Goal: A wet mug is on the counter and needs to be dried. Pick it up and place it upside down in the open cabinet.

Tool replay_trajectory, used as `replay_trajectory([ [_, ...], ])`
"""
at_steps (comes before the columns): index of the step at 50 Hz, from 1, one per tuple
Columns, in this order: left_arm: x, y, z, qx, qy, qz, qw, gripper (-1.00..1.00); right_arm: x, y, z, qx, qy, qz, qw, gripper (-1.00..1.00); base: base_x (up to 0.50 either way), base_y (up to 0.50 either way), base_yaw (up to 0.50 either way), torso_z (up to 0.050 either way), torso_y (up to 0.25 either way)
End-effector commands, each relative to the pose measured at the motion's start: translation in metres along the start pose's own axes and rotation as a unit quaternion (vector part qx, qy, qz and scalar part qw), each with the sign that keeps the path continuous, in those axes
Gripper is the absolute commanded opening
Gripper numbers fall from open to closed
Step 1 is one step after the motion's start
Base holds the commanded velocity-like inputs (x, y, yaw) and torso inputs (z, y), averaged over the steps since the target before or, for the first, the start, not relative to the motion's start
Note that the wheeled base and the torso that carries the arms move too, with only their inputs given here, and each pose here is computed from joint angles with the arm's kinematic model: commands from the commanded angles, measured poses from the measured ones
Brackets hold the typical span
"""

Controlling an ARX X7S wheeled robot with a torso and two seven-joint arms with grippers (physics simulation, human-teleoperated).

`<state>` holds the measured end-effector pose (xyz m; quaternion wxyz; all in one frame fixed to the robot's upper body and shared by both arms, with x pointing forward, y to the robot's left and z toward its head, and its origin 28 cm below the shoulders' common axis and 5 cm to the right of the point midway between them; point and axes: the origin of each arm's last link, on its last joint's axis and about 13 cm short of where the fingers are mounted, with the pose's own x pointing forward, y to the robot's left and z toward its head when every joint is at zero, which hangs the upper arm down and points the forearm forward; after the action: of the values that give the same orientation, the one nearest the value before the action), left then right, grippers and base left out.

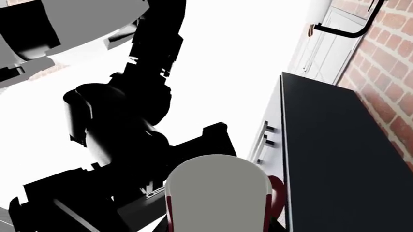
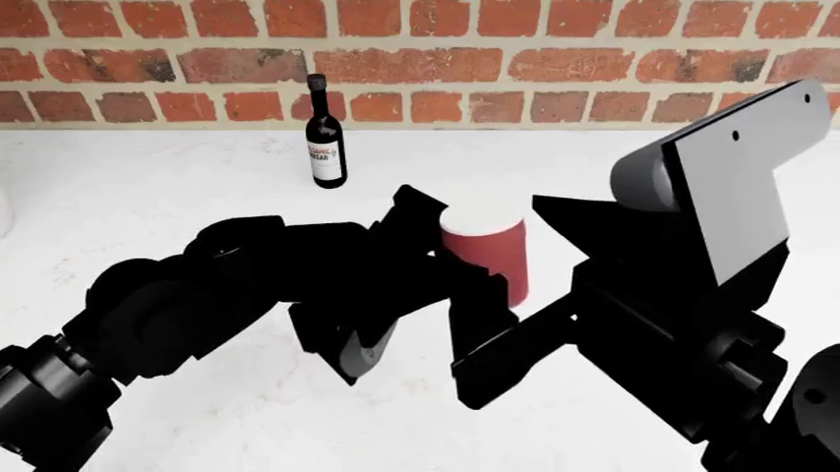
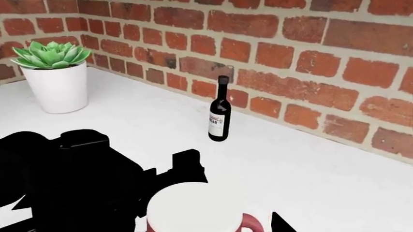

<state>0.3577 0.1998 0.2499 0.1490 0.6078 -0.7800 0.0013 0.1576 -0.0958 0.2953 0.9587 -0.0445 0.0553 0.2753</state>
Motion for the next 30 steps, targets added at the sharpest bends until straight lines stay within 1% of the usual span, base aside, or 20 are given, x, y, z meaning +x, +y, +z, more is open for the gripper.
replay_trajectory([
  [1, 0.001, 0.0012, -0.0005, -0.004, 0.005, 0.006, 1.0, -1.0, 0.0016, -0.0019, -0.0004, -0.001, 0.002, -0.003, 1.0, 1.0, 0.0, 0.0, 0.0, 0.0, 0.0],
  [12, 0.0017, 0.0021, 0.0023, -0.009, 0.002, 0.009, 1.0, -1.0, 0.0018, -0.003, -0.0001, -0.001, 0.001, -0.008, 1.0, 1.0, 0.0, 0.0, 0.0, 0.0, 0.0],
  [30, 0.0046, 0.0056, -0.0063, -0.002, 0.007, 0.016, 1.0, -1.0, 0.004, -0.0008, -0.003, 0.001, 0.011, 0.003, 1.0, 1.0, 0.0, 0.0, 0.0, 0.0, 0.001],
])
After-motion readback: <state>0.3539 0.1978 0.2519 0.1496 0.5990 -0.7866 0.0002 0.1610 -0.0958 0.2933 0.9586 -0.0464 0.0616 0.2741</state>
